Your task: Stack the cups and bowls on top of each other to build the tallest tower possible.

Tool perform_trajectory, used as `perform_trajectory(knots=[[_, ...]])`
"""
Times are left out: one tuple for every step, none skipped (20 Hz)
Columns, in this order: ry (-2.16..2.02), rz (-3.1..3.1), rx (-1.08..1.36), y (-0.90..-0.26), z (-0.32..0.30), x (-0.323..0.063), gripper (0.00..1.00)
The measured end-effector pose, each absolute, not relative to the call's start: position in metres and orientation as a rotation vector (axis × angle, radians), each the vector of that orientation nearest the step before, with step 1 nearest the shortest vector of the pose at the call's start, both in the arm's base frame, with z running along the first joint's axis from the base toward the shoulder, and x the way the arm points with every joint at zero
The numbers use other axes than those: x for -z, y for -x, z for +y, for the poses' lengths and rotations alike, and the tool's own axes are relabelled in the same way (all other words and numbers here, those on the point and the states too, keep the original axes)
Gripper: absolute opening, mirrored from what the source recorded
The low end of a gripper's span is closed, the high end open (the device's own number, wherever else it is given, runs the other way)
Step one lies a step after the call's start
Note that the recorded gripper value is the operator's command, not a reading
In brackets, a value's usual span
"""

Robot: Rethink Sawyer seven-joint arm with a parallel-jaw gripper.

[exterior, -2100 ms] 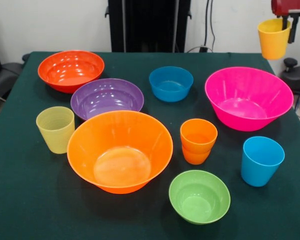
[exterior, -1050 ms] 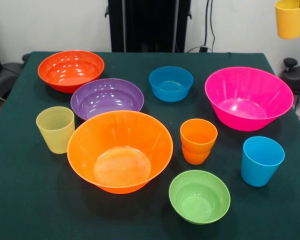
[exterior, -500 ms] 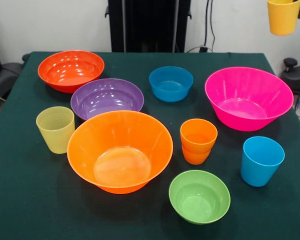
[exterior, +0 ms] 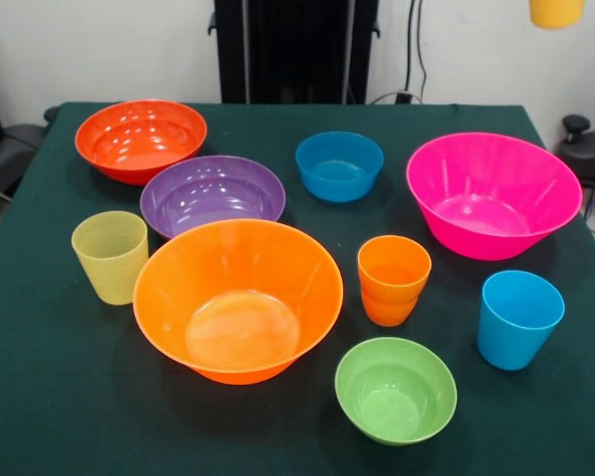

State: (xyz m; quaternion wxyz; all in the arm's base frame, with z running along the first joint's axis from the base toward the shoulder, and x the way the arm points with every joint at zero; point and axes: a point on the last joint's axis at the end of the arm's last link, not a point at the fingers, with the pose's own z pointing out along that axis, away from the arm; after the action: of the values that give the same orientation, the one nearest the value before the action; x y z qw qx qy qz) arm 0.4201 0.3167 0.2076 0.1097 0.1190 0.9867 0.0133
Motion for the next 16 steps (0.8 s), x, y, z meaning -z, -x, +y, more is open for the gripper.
perform_trajectory(knots=[[-0.355,2.911,-0.037,-0.419,0.316,-0.211,0.00],[-0.367,2.928,-0.034,-0.418,0.313,-0.216,0.00],[-0.379,2.946,-0.030,-0.416,0.311,-0.221,0.00],[-0.396,2.964,-0.027,-0.417,0.307,-0.226,0.00],[-0.406,2.972,-0.025,-0.418,0.305,-0.228,0.00],[-0.430,2.988,-0.021,-0.422,0.299,-0.232,0.00],[-0.444,2.994,-0.020,-0.426,0.296,-0.235,0.00],[-0.458,2.998,-0.018,-0.430,0.293,-0.237,0.00],[-0.475,3.001,-0.017,-0.437,0.289,-0.239,0.00],[-0.488,3.001,-0.018,-0.442,0.286,-0.242,0.00],[-0.507,2.996,-0.020,-0.452,0.281,-0.245,0.00],[-0.514,2.991,-0.021,-0.457,0.279,-0.246,0.00],[-0.528,2.979,-0.021,-0.467,0.275,-0.247,0.00],[-0.534,2.972,-0.020,-0.473,0.273,-0.246,0.00],[-0.539,2.961,-0.017,-0.479,0.271,-0.243,0.00],[-0.540,2.955,-0.015,-0.483,0.270,-0.241,0.00]])
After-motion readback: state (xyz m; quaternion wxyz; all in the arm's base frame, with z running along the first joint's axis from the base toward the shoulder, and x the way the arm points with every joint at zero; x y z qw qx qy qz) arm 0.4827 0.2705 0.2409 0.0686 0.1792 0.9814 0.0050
